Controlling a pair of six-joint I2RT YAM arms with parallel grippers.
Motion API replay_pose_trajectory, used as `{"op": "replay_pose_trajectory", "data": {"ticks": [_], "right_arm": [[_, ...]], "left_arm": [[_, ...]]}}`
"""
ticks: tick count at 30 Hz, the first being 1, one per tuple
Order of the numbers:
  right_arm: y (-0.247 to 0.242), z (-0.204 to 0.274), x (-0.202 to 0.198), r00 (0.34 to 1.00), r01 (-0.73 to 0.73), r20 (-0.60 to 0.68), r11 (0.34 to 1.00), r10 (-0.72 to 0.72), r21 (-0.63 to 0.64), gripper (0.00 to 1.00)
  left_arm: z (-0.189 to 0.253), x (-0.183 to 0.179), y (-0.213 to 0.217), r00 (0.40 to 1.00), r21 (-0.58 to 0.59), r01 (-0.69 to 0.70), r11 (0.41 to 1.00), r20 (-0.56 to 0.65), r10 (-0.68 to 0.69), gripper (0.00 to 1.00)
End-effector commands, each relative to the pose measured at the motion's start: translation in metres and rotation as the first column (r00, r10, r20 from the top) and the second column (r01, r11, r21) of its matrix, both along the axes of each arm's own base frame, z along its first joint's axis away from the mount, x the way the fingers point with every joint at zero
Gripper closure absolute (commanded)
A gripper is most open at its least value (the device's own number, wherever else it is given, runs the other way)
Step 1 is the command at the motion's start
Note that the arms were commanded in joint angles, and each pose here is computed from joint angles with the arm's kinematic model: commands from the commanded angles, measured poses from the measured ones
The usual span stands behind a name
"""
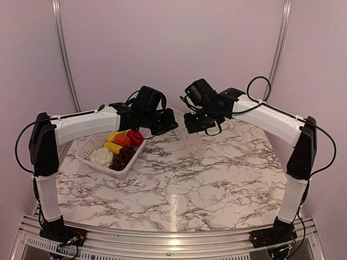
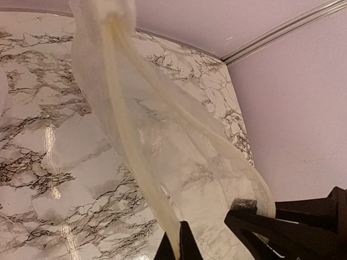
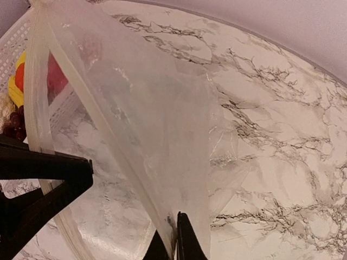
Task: Place the food in the zip-top bag and seal the zipper
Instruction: Open the zipper food storage bag at the center of the board.
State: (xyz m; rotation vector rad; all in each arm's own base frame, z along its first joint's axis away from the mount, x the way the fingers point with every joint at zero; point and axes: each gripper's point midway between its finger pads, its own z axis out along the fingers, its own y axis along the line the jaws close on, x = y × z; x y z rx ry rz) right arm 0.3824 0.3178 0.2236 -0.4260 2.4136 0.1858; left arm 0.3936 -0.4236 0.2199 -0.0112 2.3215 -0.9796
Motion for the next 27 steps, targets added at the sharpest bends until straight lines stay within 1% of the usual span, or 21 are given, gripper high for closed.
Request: {"op": "replay_pose_trajectory", "data": {"ticks": [1, 6, 10, 12, 13, 15, 16, 19, 21, 23, 25, 27], "right_arm": [[-0.027, 0.034, 0.015, 0.992, 0.091, 0.082, 0.996, -0.091, 0.007, 1.00], [-0.067, 0.048, 0.034, 0.979, 0.167, 0.113, 0.986, -0.167, 0.017, 1.00], [-0.068, 0.048, 0.035, 0.982, 0.154, 0.109, 0.988, -0.154, 0.013, 1.00], [-0.067, 0.041, 0.034, 0.984, 0.150, 0.092, 0.989, -0.150, 0.011, 1.00], [-0.067, 0.039, 0.034, 0.985, 0.151, 0.089, 0.989, -0.151, 0.011, 1.00], [-0.067, 0.038, 0.035, 0.984, 0.155, 0.092, 0.988, -0.155, 0.014, 1.00], [-0.069, 0.040, 0.036, 0.983, 0.157, 0.098, 0.987, -0.158, 0.014, 1.00], [-0.073, 0.046, 0.042, 0.980, 0.162, 0.117, 0.987, -0.162, 0.013, 1.00], [-0.076, 0.049, 0.045, 0.980, 0.154, 0.126, 0.988, -0.153, 0.009, 1.00], [-0.081, 0.049, 0.048, 0.980, 0.150, 0.131, 0.989, -0.147, -0.009, 1.00], [-0.089, 0.049, 0.051, 0.979, 0.156, 0.135, 0.987, -0.150, -0.030, 1.00], [-0.096, 0.051, 0.053, 0.977, 0.166, 0.140, 0.985, -0.159, -0.039, 1.00]], "left_arm": [[-0.005, -0.002, 0.001, 1.000, 0.013, 0.014, 1.000, -0.017, -0.014, 1.00], [-0.009, -0.003, 0.005, 1.000, 0.021, 0.010, 1.000, -0.025, -0.010, 1.00], [0.000, -0.003, 0.003, 1.000, 0.013, 0.022, 1.000, -0.002, -0.022, 0.98], [0.008, -0.003, -0.002, 0.998, -0.002, 0.049, 0.999, 0.026, -0.049, 0.94], [0.014, -0.004, -0.004, 0.996, -0.009, 0.070, 0.998, 0.047, -0.069, 0.87], [0.030, -0.004, -0.006, 0.987, 0.003, 0.113, 0.994, 0.116, -0.113, 0.66], [0.038, -0.005, -0.004, 0.981, 0.015, 0.123, 0.992, 0.147, -0.124, 0.60], [0.056, -0.009, 0.008, 0.959, 0.066, 0.134, 0.989, 0.242, -0.147, 0.51], [0.066, -0.013, 0.021, 0.945, 0.095, 0.129, 0.987, 0.291, -0.152, 0.42], [0.070, -0.015, 0.037, 0.940, 0.129, 0.105, 0.986, 0.311, -0.141, 0.35], [0.067, -0.016, 0.058, 0.946, 0.164, 0.067, 0.984, 0.304, -0.115, 0.30], [0.062, -0.013, 0.084, 0.952, 0.202, 0.005, 0.979, 0.297, -0.066, 0.28]]}}
